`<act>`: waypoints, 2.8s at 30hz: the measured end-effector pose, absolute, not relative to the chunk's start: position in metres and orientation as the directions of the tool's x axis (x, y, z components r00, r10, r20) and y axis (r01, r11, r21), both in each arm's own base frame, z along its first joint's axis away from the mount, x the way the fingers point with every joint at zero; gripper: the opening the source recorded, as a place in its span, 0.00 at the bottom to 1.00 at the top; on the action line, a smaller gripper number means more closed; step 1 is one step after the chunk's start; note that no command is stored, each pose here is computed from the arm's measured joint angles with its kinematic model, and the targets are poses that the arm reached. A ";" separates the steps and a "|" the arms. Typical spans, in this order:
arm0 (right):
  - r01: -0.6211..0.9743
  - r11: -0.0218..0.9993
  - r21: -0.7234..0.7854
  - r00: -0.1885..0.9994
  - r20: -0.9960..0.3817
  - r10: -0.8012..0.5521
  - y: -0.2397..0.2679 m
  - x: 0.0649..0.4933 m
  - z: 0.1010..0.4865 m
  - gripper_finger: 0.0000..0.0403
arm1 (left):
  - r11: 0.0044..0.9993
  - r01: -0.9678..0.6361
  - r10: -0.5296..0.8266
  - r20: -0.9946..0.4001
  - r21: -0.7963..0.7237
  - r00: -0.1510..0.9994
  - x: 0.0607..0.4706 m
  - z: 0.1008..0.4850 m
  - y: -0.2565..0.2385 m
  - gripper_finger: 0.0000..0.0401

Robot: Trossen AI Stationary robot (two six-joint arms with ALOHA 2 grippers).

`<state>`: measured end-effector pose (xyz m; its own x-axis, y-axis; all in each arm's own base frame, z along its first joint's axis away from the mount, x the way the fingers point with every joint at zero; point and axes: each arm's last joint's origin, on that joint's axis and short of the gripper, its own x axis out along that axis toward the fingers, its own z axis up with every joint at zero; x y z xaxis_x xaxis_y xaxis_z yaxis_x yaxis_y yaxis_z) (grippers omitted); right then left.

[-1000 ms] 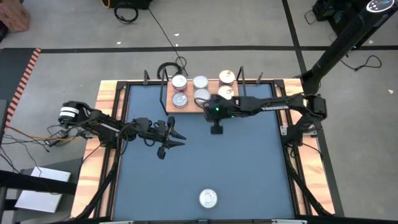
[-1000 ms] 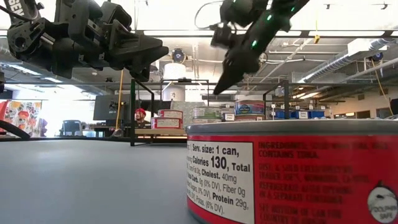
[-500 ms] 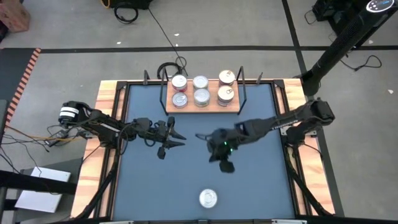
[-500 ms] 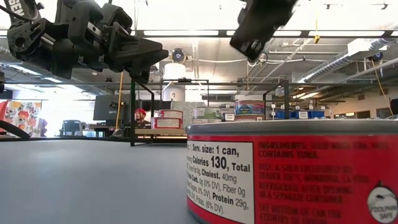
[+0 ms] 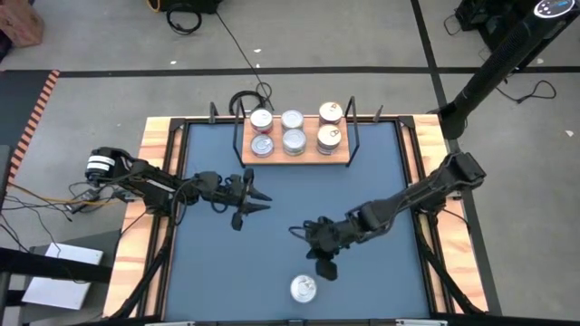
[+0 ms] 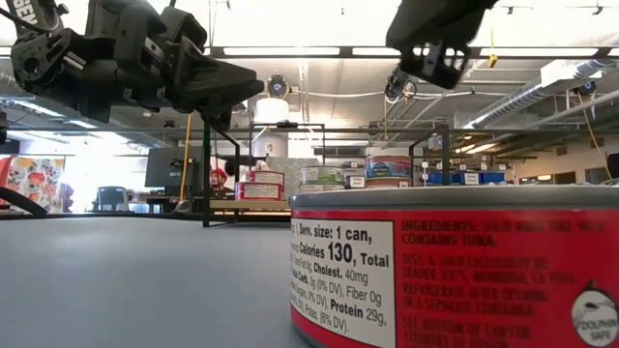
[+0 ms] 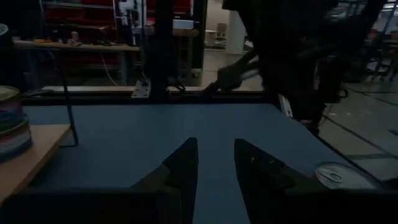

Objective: Stack canned seafood by type on shelf
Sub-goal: Stack the red tuna can on top of the red tuna can on the shelf

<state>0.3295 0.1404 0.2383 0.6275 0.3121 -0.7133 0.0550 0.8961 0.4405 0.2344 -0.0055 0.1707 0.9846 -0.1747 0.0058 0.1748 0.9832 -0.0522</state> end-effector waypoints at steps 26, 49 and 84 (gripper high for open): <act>0.732 0.242 0.637 0.509 -0.748 0.426 0.185 0.345 0.174 0.06 | 0.993 0.114 -0.114 0.014 0.009 0.993 0.235 0.172 -0.002 0.27; 0.759 0.235 0.607 0.508 -0.778 0.370 0.144 0.371 0.145 0.06 | 0.994 0.109 -0.109 -0.012 0.021 0.994 0.236 0.170 -0.002 0.27; 0.410 0.883 0.229 0.563 -0.825 -0.047 0.071 0.345 0.215 0.01 | 0.986 0.006 -0.055 -0.292 -0.165 0.955 0.257 0.168 -0.004 0.02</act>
